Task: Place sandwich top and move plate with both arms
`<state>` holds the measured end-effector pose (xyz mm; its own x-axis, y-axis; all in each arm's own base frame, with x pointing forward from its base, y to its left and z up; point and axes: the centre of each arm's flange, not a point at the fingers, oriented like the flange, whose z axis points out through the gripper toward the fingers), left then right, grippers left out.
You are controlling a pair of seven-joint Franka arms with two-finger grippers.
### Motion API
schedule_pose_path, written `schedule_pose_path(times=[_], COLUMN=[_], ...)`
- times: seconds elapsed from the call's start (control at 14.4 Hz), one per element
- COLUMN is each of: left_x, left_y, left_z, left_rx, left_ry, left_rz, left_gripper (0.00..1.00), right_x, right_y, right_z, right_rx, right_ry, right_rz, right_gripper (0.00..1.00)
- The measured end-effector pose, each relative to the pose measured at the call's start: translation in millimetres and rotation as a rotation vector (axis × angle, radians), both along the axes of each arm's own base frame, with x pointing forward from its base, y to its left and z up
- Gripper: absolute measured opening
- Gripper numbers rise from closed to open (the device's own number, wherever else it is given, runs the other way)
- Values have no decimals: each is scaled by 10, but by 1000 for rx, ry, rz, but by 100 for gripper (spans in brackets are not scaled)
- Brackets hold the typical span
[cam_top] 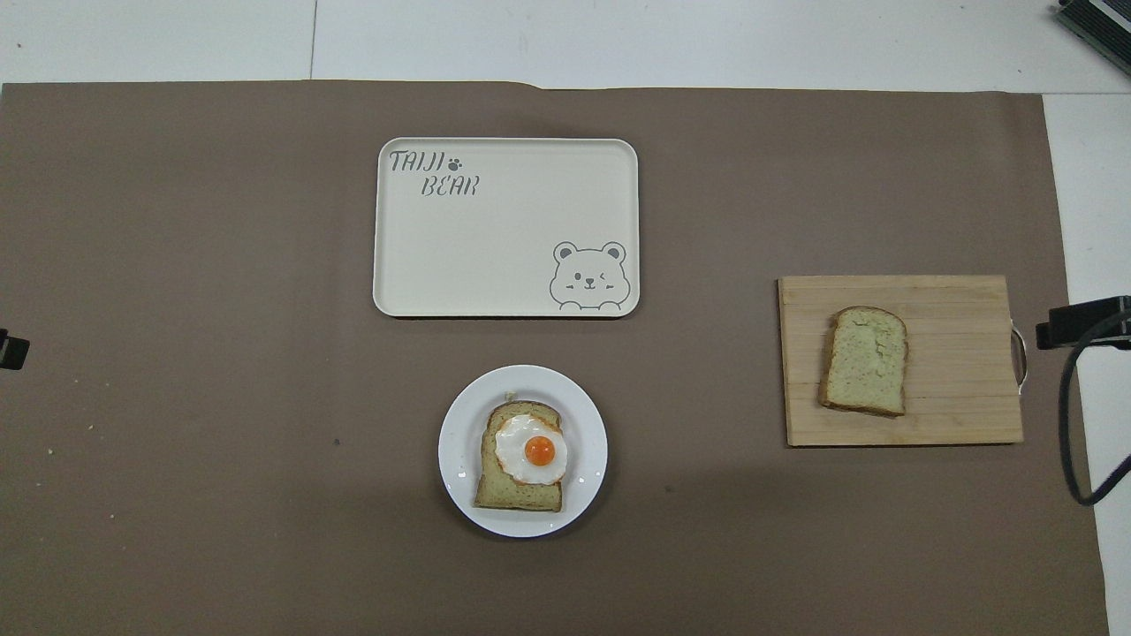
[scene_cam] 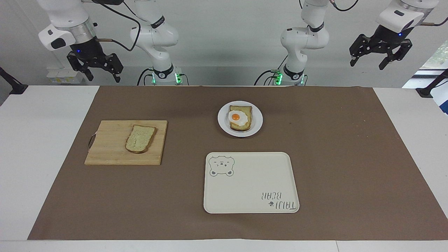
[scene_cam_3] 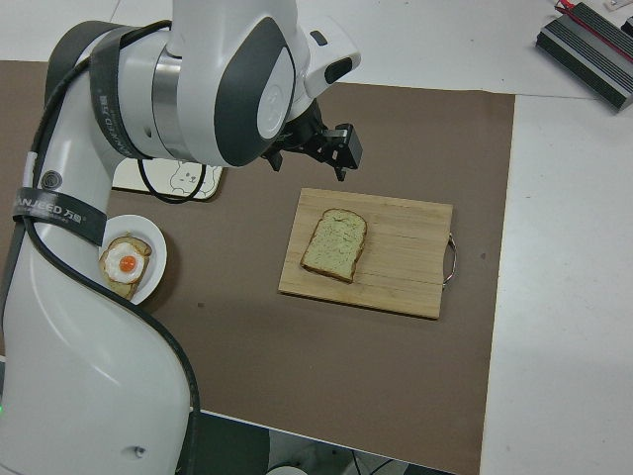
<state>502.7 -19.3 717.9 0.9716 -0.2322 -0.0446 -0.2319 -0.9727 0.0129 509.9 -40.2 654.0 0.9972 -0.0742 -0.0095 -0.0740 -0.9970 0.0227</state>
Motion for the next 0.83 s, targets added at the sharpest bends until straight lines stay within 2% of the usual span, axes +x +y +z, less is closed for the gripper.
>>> schedule_pose_path(times=[0.83], left_x=[1], left_y=[109], left_z=[-2], left_rx=[-1], left_ry=[2], left_rz=[21], left_gripper=[100], right_x=[-1], right_y=[-9], right_z=[-2], right_rx=[0], right_ry=[0], right_rz=[-2], right_gripper=[100])
